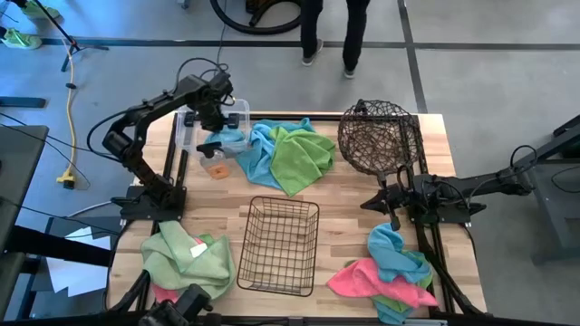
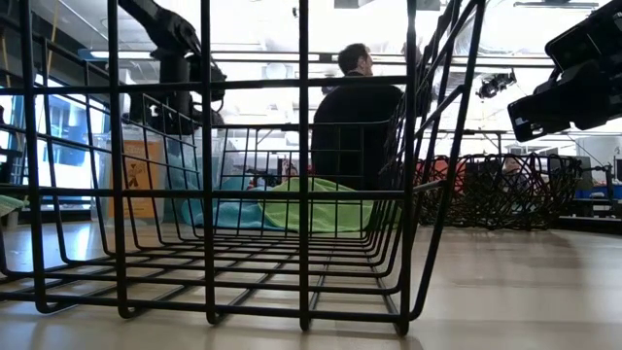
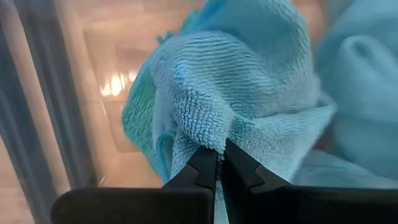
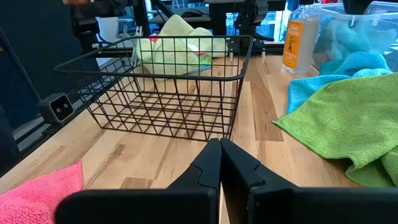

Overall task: Sort microfiber towel by color & place in baskets
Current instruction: Put the blue microfiber towel into the transparent bin

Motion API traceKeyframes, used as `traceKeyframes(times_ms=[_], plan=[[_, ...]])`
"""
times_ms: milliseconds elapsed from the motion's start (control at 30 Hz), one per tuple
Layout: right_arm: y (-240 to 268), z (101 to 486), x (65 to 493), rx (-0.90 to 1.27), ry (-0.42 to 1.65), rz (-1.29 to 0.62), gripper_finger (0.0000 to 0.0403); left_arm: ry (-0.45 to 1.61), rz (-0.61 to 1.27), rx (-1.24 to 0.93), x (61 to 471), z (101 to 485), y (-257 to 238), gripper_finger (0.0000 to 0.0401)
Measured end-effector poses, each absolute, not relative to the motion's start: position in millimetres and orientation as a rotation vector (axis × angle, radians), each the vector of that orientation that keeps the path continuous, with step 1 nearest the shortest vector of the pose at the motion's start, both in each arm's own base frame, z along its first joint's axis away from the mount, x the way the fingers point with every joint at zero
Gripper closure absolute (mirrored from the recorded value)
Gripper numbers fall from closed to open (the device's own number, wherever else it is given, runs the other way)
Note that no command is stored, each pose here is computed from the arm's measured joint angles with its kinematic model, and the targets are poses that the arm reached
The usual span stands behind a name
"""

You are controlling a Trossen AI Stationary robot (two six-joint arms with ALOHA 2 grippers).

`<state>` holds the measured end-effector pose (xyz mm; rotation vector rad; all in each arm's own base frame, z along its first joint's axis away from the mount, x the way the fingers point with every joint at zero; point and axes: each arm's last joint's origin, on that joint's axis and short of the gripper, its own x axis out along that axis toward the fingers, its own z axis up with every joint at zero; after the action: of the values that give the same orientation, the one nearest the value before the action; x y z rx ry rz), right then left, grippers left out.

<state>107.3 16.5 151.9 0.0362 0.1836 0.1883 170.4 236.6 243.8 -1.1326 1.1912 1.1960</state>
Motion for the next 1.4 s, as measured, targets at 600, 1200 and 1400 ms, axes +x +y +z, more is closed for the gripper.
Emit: traceKeyframes(times_ms=[600, 1200, 1400], plan=[[16.5, 152.0, 107.3, 0.036, 0.183, 0.188, 0.0402, 1.177, 1.242, -1.162, 168.6, 228.1, 234.4, 0.0343], [16.5, 152.0, 107.2, 0.036, 0.183, 0.188, 0.0402, 0.939, 1.209, -1.056, 162.5, 289.7, 244.9, 0.019], [16.4, 151.9, 107.3, 0.036, 0.183, 0.188, 0.0402, 0.778, 1.181, -0.968, 169.1, 339.4, 251.5, 0.0183]])
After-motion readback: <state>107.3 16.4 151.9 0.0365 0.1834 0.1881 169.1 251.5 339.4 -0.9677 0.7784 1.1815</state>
